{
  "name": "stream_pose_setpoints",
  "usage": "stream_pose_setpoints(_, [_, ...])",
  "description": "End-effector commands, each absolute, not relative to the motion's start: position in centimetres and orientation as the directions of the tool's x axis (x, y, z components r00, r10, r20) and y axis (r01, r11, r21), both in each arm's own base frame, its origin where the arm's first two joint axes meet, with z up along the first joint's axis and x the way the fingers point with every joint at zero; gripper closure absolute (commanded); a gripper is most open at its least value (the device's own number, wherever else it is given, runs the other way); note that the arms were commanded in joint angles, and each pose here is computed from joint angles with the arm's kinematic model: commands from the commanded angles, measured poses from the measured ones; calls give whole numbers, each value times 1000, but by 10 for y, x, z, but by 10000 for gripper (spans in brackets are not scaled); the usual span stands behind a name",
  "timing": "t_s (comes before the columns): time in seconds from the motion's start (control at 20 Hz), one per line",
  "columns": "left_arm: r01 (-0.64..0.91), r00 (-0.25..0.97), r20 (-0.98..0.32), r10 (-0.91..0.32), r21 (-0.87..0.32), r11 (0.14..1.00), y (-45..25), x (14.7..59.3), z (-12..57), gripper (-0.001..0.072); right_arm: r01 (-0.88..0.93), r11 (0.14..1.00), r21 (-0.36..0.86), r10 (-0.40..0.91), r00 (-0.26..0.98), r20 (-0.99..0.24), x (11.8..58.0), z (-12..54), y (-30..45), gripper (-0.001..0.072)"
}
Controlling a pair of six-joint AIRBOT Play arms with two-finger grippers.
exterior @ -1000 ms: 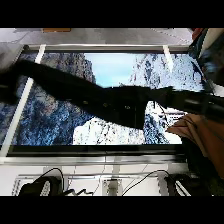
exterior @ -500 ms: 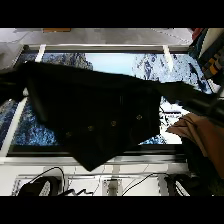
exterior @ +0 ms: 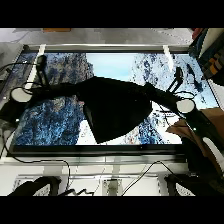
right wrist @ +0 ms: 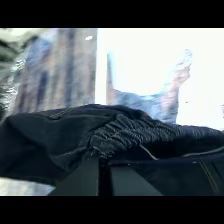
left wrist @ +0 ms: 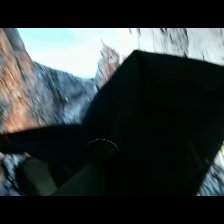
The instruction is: Fold the clothes and pants, and hang the long-sleeved shirts on hangers.
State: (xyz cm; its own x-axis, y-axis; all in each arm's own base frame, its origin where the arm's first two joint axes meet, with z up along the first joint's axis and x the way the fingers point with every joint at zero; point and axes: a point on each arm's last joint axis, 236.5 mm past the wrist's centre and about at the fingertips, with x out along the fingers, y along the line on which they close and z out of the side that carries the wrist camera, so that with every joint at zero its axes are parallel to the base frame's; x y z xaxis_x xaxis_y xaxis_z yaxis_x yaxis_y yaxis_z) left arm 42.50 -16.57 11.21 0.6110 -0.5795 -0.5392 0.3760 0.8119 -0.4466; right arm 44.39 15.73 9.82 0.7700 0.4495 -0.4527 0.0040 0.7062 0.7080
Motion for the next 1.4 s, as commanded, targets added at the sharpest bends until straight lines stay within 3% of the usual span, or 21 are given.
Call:
stream_pose_setpoints(0.0, [390,368,-641,-673,-551,738,-196,376,76,699,64,780,623,411,698,-586,442,60,121,683])
stream_pose_setpoints(0.2, [317,47,-714,-698,-652,689,-208,299,56,699,158,871,466,350,466,-813,390,28,44,683])
stream_pose_setpoints(0.35, [338,-67,-721,-690,-667,664,-228,266,40,699,191,915,355,298,275,-914,341,5,8,683])
stream_pose_setpoints(0.45, [342,-46,-733,-678,-650,679,-245,260,16,699,156,938,310,278,196,-940,322,-3,5,683])
stream_pose_setpoints(0.8, [351,192,-745,-638,-555,754,-267,289,-27,697,189,934,303,274,165,-948,305,-46,6,682])
stream_pose_setpoints(0.85, [352,211,-740,-639,-552,756,-268,293,-25,669,194,934,300,268,176,-947,306,-50,5,647])
stream_pose_setpoints(0.9, [350,216,-737,-640,-554,756,-268,294,-25,530,196,934,297,261,188,-947,308,-52,3,461])
stream_pose_setpoints(0.95, [350,216,-737,-640,-553,756,-268,294,-25,248,194,935,295,255,207,-944,313,-51,2,120])
stream_pose_setpoints(1.0, [350,216,-737,-640,-554,756,-268,294,-25,36,189,938,291,246,229,-942,319,-48,0,14])
stream_pose_setpoints(1.05, [350,217,-737,-640,-553,756,-268,294,-25,-1,184,941,284,231,264,-937,328,-43,-5,17])
stream_pose_setpoints(1.2, [349,218,-737,-639,-553,757,-268,295,-25,-1,206,941,269,178,374,-910,361,-22,-30,25])
stream_pose_setpoints(1.35, [349,218,-737,-639,-553,757,-268,295,-25,0,214,932,294,226,293,-929,373,-24,-46,25])
